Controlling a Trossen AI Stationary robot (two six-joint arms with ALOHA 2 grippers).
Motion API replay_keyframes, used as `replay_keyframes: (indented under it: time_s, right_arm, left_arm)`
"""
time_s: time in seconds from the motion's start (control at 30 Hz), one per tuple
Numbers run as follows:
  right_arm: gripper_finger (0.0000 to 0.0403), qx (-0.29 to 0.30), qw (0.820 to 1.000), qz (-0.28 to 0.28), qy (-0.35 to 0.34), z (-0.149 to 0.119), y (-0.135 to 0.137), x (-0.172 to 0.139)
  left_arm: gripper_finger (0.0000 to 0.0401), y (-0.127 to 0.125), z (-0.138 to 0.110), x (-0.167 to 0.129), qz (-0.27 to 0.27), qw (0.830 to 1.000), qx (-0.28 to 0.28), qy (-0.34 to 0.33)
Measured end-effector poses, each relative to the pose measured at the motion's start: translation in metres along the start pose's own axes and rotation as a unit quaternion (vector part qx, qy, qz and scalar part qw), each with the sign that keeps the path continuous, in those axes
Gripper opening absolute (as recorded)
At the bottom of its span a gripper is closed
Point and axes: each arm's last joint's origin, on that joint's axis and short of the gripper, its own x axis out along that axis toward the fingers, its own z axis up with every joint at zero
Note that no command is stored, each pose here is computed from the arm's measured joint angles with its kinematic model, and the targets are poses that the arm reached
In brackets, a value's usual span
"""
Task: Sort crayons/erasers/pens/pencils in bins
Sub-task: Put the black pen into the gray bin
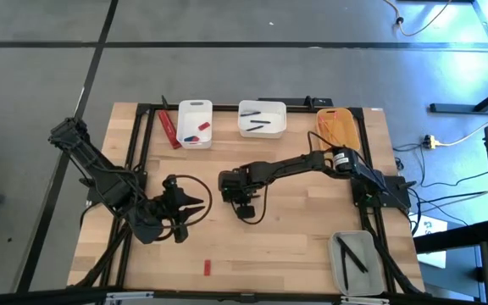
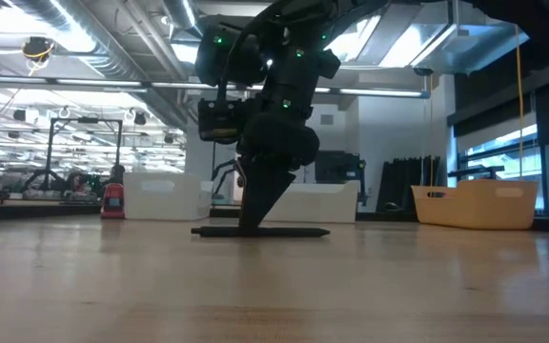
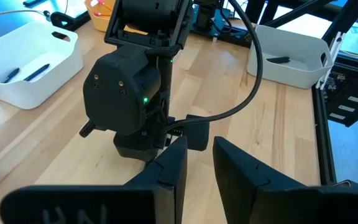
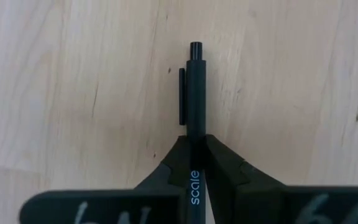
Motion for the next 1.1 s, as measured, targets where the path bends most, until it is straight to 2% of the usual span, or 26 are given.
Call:
replay_keyframes:
  time_s: [0.3, 0.4, 0.6, 0.7, 0.93, 1.1]
  right_arm:
    - [0.0029, 0.001, 1.0, -0.001, -0.004, 0.001, 0.001, -0.009]
    - [0.0031, 0.001, 1.0, -0.018, 0.007, 0.002, 0.001, -0.017]
    - [0.003, 0.002, 0.999, -0.028, 0.019, 0.012, 0.001, -0.043]
    - [0.0032, 0.008, 1.0, -0.031, -0.001, 0.022, 0.002, -0.058]
    - [0.0033, 0.026, 0.997, -0.065, -0.014, 0.038, 0.004, -0.106]
    - [0.0036, 0.055, 0.996, -0.067, -0.026, 0.044, 0.007, -0.141]
  left_arm:
    - [0.0071, 0.0, 0.0, 0.0, 0.0, 1.0, 0.0, 0.0]
    - [0.0071, 0.0, 0.0, 0.0, 0.0, 1.0, 0.0, 0.0]
    - [0.0071, 0.0, -0.001, 0.0, 0.001, 1.0, 0.003, 0.002]
    - [0.0071, 0.0, -0.001, 0.0, 0.001, 1.0, 0.004, 0.003]
    - [0.0071, 0.0, -0.001, 0.0, -0.001, 1.0, 0.004, 0.005]
    - [0.0071, 0.0, -0.001, 0.0, -0.001, 1.0, 0.016, 0.005]
